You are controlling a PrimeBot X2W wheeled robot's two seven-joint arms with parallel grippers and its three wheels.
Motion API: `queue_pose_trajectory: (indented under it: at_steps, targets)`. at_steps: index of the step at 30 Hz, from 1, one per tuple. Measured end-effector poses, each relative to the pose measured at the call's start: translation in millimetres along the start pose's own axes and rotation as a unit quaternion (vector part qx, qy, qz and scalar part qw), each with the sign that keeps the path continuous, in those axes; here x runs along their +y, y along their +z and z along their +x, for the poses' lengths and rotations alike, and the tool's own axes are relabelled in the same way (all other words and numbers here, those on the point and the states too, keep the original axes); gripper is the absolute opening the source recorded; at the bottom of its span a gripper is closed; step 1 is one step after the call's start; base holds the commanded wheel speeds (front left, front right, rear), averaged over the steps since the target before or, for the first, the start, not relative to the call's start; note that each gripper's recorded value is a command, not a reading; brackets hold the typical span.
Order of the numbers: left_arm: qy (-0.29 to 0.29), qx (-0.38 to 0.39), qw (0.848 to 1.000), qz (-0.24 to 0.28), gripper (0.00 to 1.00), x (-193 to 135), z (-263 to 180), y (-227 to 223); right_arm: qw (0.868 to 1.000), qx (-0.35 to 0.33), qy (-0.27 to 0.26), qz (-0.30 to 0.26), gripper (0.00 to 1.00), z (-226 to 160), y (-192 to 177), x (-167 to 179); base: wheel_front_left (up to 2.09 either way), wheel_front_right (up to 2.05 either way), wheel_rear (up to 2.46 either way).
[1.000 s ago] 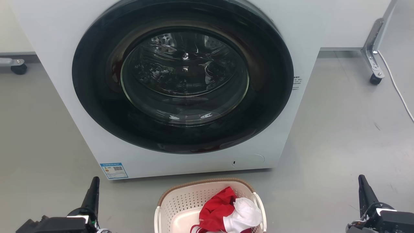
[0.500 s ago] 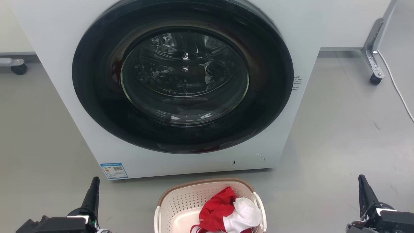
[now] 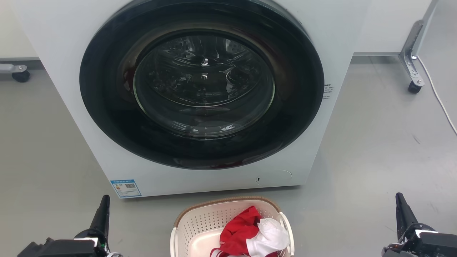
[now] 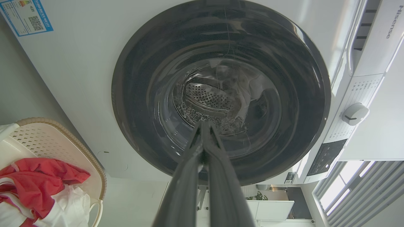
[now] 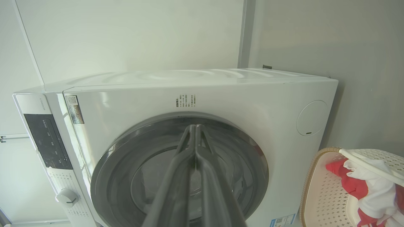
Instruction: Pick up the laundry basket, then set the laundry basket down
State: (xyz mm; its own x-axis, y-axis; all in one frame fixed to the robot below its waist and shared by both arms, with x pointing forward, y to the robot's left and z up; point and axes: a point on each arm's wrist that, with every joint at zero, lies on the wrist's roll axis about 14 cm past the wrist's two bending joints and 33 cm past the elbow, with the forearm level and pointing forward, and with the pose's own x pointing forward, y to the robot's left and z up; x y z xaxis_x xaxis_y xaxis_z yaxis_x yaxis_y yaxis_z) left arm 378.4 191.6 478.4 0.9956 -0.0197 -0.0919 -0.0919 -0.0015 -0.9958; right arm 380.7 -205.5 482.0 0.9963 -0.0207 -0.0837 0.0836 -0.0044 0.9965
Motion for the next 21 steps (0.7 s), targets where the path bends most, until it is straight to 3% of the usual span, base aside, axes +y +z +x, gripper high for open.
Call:
queue_pose_trajectory:
  at_steps: [21]
  targets:
    - [0.0, 0.0, 1.0, 0.0, 0.0, 0.0, 0.0, 0.0, 1.0, 0.0, 0.0, 0.0, 0.0, 0.0, 0.0, 0.1, 0.0, 0.0, 0.0]
